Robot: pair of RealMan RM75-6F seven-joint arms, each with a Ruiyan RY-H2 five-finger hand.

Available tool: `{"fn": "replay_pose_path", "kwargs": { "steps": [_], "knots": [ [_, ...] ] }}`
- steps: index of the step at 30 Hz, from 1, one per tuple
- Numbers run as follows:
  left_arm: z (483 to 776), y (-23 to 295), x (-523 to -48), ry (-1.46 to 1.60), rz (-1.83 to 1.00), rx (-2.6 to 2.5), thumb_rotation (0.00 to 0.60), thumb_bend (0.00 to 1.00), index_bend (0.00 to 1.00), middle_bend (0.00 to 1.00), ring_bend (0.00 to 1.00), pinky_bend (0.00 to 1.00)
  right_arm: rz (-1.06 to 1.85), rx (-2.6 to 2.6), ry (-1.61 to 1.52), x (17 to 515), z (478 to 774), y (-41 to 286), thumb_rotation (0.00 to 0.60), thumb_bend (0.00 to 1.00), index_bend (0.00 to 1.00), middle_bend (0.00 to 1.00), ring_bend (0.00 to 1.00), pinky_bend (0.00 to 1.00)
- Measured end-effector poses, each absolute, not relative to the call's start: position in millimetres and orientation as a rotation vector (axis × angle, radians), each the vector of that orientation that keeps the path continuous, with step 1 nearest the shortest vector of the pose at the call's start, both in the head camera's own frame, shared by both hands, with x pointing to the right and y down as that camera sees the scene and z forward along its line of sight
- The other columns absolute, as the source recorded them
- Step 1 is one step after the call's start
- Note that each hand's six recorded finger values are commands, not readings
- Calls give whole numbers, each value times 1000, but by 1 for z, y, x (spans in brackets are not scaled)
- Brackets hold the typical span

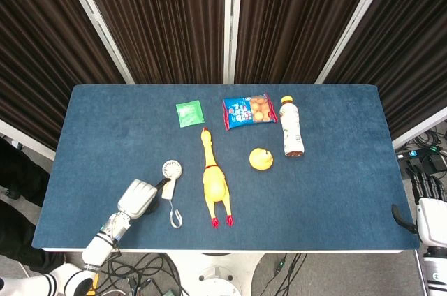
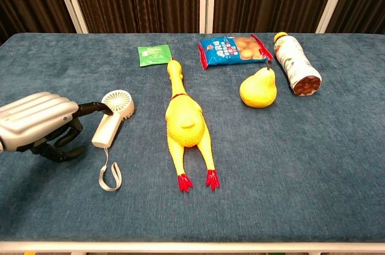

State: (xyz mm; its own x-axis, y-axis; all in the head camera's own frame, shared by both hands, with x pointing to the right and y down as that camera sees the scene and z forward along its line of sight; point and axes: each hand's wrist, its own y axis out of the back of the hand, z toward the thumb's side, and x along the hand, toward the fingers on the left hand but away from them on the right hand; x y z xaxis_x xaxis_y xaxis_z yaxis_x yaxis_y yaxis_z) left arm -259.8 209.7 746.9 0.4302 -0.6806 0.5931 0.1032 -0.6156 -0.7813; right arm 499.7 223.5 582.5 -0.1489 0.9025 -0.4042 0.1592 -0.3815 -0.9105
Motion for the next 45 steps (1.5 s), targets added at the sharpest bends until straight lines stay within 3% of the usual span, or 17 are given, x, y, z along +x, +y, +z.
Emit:
{"fn": "replay_pose_path", "kwargs": {
  "steps": [14,21,29,31,34,36,39,45],
  "knots": [
    [746,210,-259,510,-1242,-1902,600,352,186,806,775,776,1585,-1515,-1222,499,581,223,600,276,0,0,0,0],
    [720,184,-262,633,-1168,-1849,600,353,186,806,775,774,1575,-1514,-1227,500,579,224,600,277,0,0,0,0],
    [679,153,-296,780,-1160,-1735,600,353,186,802,772,775,1569,-1515,-1237,502,579,225,600,276,0,0,0,0],
    [673,152,-310,822,-1186,-1699,600,341,186,753,722,755,1573,-1518,-1237,503,580,225,600,277,0,0,0,0],
    [667,159,-335,882,-1237,-1663,600,248,182,370,323,578,1573,-1516,-1238,503,581,224,600,277,0,0,0,0],
    [666,165,-350,903,-1277,-1659,600,158,178,159,113,372,1571,-1514,-1238,503,581,224,600,276,0,0,0,0],
    [662,171,-368,946,-1308,-1643,600,113,177,107,53,252,1569,-1511,-1242,503,580,225,600,277,0,0,0,0],
    [640,192,-408,1026,-1349,-1554,600,113,177,107,52,226,1546,-1498,-1265,502,575,224,600,277,0,0,0,0]
  ]
}}
